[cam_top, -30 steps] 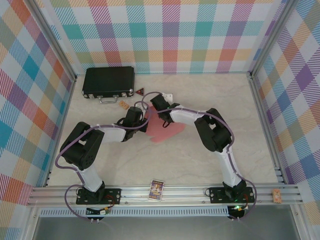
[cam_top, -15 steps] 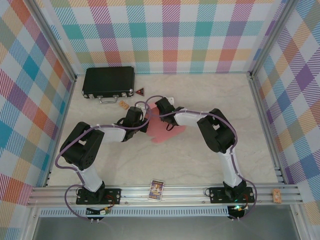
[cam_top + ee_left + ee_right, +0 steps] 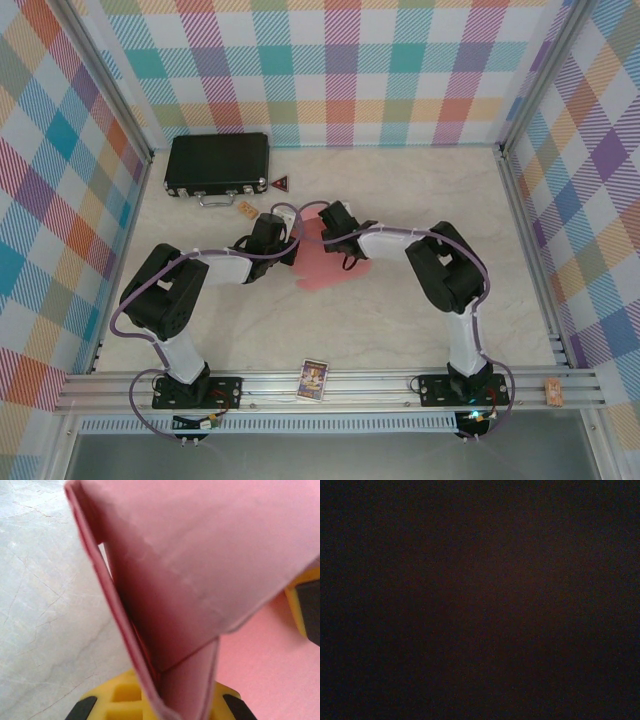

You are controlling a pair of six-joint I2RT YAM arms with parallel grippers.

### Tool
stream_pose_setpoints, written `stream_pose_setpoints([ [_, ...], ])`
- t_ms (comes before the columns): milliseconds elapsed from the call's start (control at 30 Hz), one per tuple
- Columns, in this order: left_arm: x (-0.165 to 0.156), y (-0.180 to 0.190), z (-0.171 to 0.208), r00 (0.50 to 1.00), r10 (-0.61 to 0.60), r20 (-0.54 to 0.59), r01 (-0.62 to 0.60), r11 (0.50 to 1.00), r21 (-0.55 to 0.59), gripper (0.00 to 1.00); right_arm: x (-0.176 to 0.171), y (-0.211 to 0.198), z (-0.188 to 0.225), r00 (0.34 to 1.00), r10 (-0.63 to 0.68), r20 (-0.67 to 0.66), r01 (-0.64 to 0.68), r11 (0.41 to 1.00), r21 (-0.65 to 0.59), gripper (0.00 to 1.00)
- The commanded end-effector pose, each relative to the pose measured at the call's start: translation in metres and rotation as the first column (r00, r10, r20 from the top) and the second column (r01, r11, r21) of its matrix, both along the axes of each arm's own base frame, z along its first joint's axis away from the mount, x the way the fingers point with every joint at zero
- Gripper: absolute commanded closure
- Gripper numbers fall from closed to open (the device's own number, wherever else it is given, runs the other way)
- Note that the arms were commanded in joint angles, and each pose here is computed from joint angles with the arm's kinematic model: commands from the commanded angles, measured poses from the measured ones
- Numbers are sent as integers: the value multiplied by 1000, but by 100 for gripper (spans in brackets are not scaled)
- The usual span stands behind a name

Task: Fold the paper box

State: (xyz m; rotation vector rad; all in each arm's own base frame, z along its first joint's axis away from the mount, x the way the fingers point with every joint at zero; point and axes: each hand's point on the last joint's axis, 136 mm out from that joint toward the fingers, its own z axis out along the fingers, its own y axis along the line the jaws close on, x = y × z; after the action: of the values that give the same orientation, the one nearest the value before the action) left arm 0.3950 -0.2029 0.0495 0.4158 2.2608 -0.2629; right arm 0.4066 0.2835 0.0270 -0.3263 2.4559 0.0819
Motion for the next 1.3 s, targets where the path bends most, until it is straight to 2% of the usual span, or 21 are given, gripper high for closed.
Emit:
stream_pose_setpoints([
  [0,-14,-12,-15,996,-59,-64,60,998,11,97,-20,3,-4,994,101,-46,-101,995,4,41],
  [267,-15,-12,-15,996,-60,-65,61,998,12,97,-31,-9,-2,990,136,-39,-137,990,-14,35],
  [467,-15,-12,-15,996,-64,-64,65,998,12,98,-37,-19,13,990,138,-22,-138,990,20,31],
  [833,-18,-16,-13,994,-93,-65,93,996,-1,97,-41,-48,30,996,83,-9,-82,991,102,30],
  [1033,-24,-20,-10,989,-127,-70,126,992,-17,91,-56,-59,42,995,94,-21,-90,984,154,30],
  [1267,-31,-18,1,987,-147,-63,147,989,-11,77,-82,-68,46,991,103,-87,-86,980,180,30],
])
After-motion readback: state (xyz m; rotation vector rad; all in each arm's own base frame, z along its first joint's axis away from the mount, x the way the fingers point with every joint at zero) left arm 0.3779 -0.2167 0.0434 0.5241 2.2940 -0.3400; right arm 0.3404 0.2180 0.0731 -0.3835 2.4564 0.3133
